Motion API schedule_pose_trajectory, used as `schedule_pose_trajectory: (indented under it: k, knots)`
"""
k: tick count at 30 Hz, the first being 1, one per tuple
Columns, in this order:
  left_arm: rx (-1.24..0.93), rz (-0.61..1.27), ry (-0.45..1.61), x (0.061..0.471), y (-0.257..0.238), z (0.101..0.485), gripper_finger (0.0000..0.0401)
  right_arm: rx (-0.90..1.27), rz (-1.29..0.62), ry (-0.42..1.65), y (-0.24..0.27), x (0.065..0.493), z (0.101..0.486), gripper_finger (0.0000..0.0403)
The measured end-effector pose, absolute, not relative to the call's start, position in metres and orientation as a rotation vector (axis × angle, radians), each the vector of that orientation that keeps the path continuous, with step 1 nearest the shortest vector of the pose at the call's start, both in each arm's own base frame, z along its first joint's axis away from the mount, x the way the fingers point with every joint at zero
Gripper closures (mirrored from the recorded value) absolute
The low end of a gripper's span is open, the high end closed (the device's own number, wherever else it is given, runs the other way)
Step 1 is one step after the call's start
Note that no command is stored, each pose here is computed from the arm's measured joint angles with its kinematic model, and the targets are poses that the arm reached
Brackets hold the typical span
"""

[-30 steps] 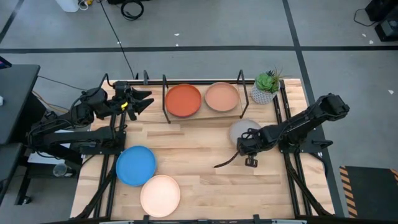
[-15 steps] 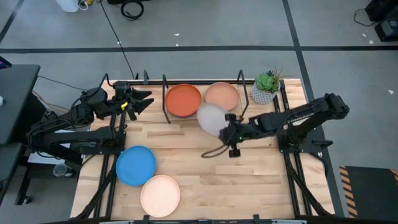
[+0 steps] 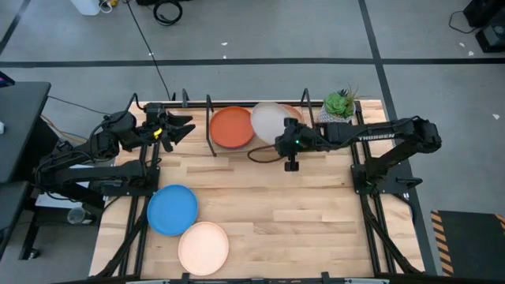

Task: Place and stack plates onto a shelf
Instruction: Stack the gray plate on top of the brown plate on the shelf, then stack the blue plate on top of the orange plate on the shelf

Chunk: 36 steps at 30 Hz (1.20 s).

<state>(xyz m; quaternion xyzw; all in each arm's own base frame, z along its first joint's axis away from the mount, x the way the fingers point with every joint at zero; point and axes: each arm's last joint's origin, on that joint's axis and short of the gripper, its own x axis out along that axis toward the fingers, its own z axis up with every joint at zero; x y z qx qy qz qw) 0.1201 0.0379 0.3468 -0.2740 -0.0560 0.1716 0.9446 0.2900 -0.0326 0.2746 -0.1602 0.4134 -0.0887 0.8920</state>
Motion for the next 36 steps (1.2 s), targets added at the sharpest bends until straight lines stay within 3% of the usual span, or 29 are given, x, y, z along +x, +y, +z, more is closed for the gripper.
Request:
schedule_pose_trajectory:
  k: [18,36]
  knots:
    - [-0.559,0.35,-0.098,0.12,0.038,0.345,0.0115,-0.159,-0.332,1.134,-0.078,0.294,0.215,0.0352]
    - [-0.56,0.328,-0.091,0.12,0.037,0.345,0.0115,-0.182,-0.377,1.079,-0.08,0.287,0.232,0.0319]
